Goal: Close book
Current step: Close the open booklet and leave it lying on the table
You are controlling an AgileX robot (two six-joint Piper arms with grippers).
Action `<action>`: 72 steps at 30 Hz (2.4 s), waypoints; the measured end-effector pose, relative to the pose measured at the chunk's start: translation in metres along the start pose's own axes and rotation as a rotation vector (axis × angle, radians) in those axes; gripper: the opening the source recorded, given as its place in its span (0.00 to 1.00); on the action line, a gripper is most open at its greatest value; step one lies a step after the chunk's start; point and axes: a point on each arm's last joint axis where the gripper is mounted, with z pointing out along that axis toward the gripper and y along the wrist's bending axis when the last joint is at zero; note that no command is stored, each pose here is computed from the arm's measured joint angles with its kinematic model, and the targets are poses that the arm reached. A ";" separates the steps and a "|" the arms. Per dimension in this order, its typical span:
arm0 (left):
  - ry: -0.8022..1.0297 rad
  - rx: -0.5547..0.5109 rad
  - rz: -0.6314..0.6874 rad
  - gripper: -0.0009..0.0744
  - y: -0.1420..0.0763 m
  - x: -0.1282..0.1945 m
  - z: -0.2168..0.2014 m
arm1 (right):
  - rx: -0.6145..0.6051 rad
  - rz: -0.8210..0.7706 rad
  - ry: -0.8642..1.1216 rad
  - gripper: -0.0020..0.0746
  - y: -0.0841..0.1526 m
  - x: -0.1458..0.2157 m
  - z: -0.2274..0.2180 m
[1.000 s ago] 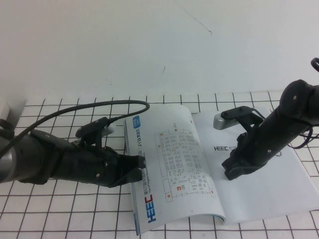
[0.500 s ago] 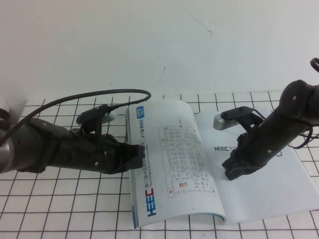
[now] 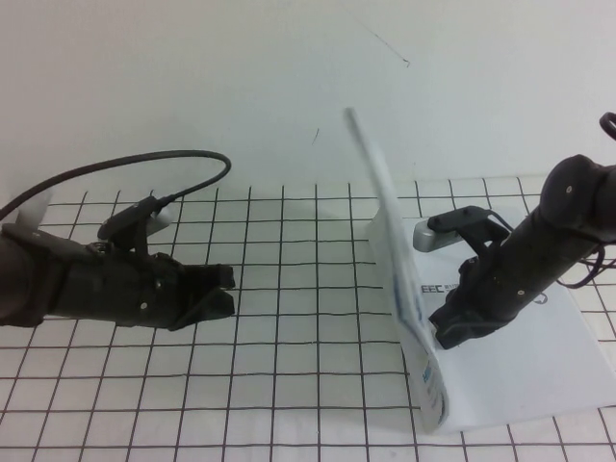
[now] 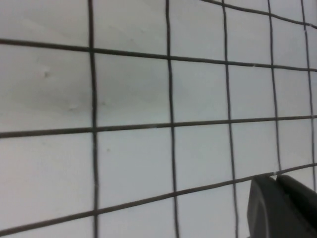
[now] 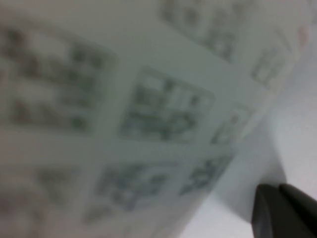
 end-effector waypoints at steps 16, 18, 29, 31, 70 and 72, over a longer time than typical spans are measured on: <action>-0.052 0.312 0.164 0.01 -0.108 0.011 0.024 | -0.016 -0.008 -0.011 0.02 0.001 -0.001 0.001; -0.070 0.330 0.168 0.01 -0.114 0.004 0.021 | -0.016 -0.008 -0.011 0.02 0.001 -0.001 0.001; -0.086 0.448 0.154 0.01 -0.136 -0.009 0.010 | -0.018 -0.010 -0.007 0.02 0.001 -0.001 0.000; -0.083 0.453 0.149 0.01 -0.136 -0.009 0.010 | -0.009 -0.023 -0.012 0.02 0.002 -0.001 -0.005; -0.234 0.077 0.755 0.01 -0.147 0.075 -0.224 | 0.686 -0.263 -0.807 0.02 0.140 0.236 -0.306; -0.284 0.085 0.727 0.01 -0.136 0.094 -0.235 | 0.668 -0.261 -0.831 0.02 0.142 0.256 -0.290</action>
